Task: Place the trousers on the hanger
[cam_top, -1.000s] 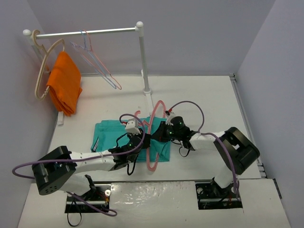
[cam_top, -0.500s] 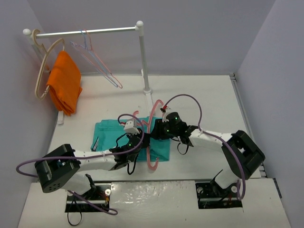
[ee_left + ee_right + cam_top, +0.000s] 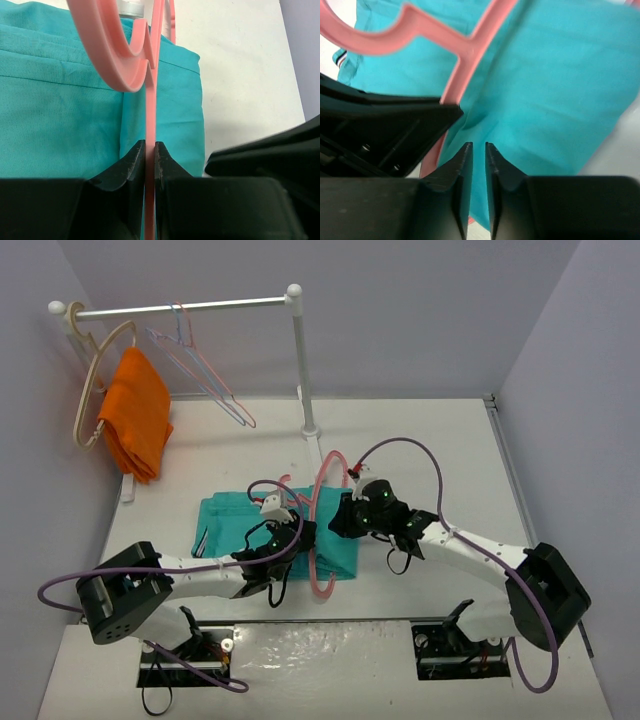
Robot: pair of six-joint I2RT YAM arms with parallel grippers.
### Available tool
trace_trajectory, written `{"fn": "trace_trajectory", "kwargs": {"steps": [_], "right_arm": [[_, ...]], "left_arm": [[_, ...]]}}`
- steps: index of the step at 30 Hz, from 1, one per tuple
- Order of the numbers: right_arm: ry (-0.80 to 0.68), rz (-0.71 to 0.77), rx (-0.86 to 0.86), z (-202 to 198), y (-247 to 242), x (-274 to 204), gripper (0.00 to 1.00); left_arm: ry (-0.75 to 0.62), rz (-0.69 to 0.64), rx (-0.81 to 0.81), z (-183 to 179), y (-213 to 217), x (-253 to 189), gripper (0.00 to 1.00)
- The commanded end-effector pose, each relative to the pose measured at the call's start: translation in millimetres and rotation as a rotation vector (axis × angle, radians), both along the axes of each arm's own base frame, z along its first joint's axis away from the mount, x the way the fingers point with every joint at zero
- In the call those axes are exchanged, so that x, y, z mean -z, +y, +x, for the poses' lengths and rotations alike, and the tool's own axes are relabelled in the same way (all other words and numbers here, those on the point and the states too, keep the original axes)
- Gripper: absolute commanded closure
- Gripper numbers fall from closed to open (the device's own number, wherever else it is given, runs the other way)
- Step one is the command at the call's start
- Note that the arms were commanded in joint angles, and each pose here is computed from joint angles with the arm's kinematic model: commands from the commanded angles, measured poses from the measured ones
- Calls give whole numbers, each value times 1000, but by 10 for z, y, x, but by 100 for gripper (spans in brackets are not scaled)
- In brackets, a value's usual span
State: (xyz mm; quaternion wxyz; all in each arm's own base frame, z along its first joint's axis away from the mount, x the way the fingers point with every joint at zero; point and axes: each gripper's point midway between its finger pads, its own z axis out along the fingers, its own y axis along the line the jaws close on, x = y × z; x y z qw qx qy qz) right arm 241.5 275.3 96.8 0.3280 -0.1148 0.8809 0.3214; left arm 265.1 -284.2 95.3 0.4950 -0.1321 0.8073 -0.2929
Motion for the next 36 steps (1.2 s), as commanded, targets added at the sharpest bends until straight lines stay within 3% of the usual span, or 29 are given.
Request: {"fn": "trace_trajectory", "kwargs": {"steps": [1,7,14,21,25,27,36], "right_arm": [[24,95,-54,-209,212,40,91],[75,103,-135,-495,548,323,95],[110,47,-137,-543,574,615,95],[-84,-80,-135,-298,390,-23,90],[-187,-99,-143,-217,247,-444,60],[-237,-99,-145,-181,181,-644,55],[-440,-112,-254,215,111,-1067,59]], "left_arm": [[-42,-92,-21,108,-94,-272,100],[-42,-104,-11,115,-141,-298,100],[-39,-105,4,99,-159,-301,100],[-51,-52,11,101,-101,-362,100],[-48,-28,23,105,-94,-361,100],[-40,4,40,101,-87,-354,100],[-77,59,75,109,-55,-505,100]]}}
